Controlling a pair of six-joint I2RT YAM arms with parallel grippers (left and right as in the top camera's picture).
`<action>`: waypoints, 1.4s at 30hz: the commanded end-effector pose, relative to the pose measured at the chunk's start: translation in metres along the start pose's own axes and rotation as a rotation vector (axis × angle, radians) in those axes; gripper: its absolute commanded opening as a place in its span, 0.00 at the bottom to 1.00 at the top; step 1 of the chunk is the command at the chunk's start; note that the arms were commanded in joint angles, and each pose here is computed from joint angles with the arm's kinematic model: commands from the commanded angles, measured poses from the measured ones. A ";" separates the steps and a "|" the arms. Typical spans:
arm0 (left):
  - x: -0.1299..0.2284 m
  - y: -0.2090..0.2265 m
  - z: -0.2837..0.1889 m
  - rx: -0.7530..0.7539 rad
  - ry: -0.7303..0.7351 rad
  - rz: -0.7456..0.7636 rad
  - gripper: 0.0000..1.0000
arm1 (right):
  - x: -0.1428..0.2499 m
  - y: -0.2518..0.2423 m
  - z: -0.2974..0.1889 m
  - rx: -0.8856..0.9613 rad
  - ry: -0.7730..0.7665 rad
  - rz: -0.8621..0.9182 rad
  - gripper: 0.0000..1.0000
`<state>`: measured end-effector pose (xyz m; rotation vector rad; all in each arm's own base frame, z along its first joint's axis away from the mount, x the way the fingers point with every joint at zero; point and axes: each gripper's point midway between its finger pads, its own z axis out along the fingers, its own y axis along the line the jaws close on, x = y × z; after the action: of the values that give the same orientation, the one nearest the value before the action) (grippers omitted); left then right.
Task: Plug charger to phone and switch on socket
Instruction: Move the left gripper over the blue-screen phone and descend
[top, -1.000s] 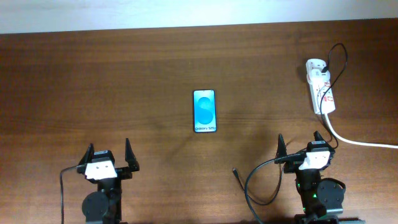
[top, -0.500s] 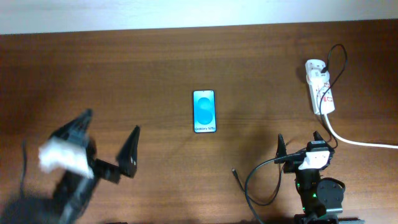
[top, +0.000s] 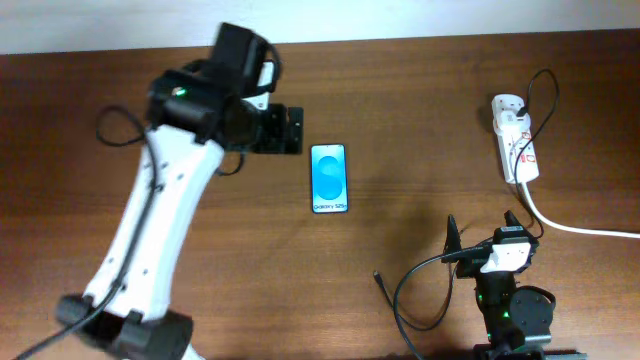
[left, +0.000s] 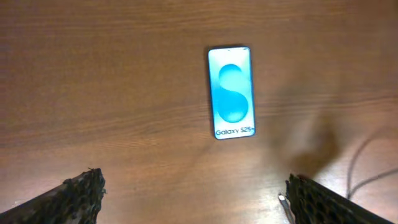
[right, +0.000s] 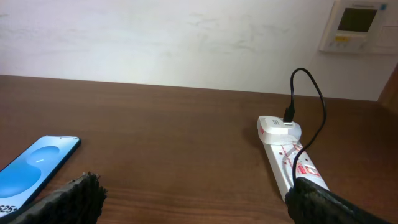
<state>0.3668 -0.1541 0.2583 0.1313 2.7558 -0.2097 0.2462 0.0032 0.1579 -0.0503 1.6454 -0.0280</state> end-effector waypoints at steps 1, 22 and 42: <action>-0.010 -0.019 0.017 -0.009 -0.015 -0.014 0.99 | 0.003 0.001 0.000 0.000 0.006 0.004 0.98; 0.027 -0.070 0.218 -0.077 0.248 -0.022 0.99 | 0.003 0.001 0.000 0.000 0.006 0.004 0.98; 0.059 -0.054 0.277 -0.158 0.356 -0.061 0.99 | 0.003 0.001 0.000 0.000 0.006 0.004 0.98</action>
<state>0.4053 -0.2534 0.0021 0.0723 3.0987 -0.0146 0.2462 0.0032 0.1578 -0.0503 1.6458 -0.0280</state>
